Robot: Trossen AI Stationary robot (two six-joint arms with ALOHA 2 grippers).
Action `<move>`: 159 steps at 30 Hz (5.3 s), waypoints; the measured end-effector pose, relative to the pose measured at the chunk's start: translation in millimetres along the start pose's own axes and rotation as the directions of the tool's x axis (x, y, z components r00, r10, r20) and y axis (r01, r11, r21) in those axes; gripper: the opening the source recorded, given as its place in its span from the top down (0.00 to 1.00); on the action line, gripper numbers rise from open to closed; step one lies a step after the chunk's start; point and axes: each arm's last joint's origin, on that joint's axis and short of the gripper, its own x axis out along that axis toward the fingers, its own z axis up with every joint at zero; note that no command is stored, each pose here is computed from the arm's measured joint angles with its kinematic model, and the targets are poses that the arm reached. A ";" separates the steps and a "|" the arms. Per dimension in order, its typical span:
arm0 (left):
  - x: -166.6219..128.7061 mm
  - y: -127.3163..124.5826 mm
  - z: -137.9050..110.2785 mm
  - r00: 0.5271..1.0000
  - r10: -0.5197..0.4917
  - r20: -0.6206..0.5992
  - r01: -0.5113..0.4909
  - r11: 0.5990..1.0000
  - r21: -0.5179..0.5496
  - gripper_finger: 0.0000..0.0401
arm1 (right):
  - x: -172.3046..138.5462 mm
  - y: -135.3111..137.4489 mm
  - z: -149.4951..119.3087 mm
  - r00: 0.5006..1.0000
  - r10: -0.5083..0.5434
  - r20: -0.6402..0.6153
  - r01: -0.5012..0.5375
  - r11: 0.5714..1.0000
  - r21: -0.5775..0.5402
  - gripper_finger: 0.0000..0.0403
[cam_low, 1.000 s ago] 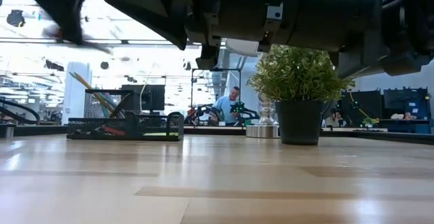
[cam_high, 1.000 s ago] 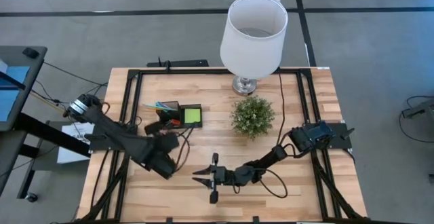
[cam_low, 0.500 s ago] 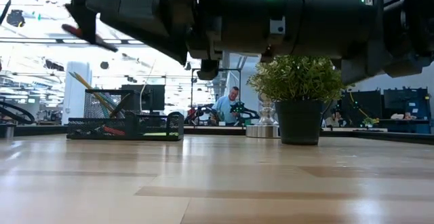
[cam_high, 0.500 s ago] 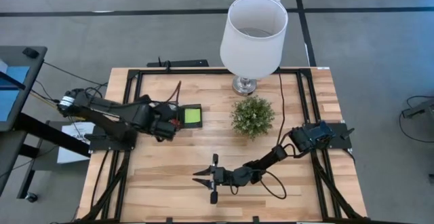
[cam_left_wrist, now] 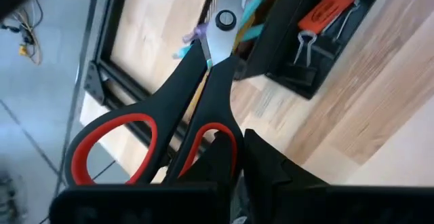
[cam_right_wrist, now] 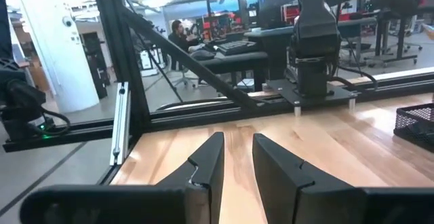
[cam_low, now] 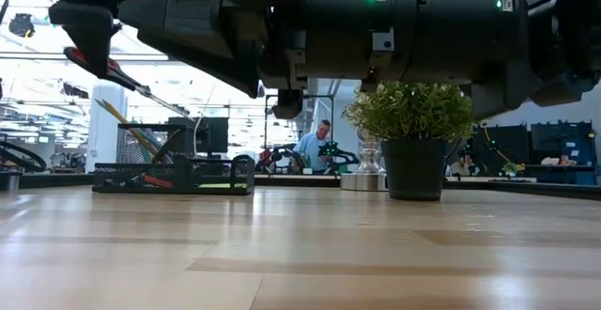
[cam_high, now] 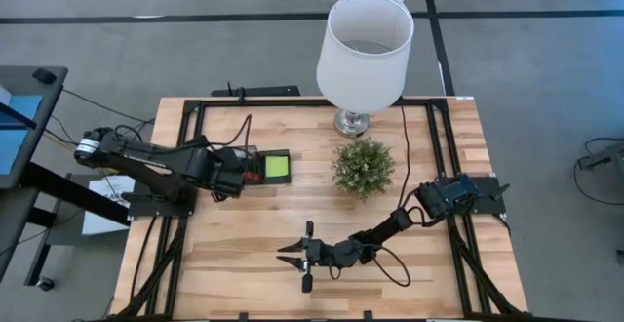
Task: Pick and place office supplies into organizer
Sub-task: Put the black scissors into the black desk organizer, then return to Home Position
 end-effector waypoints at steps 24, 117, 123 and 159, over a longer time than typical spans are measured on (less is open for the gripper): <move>15.6 7.6 -3.0 0.988 -0.074 -0.139 0.075 0.997 0.005 0.99 | -0.6 1.0 -2.1 1.000 0.000 -0.019 0.000 0.999 0.041 0.82; 86.4 0.4 -112.3 0.174 -0.408 0.896 0.564 0.788 0.249 0.64 | -285.4 -123.6 94.1 0.979 0.179 -0.097 -0.191 0.971 -0.142 0.82; 84.1 0.9 -111.6 0.154 -0.403 0.902 0.552 0.793 0.260 0.64 | -303.3 -128.1 107.2 0.997 0.067 -0.029 -0.072 0.966 -0.248 0.82; 98.9 -3.0 -117.3 0.265 -0.485 0.833 0.779 0.617 0.111 0.64 | -320.6 -154.8 111.8 1.000 0.011 0.002 -0.010 0.975 -0.222 0.82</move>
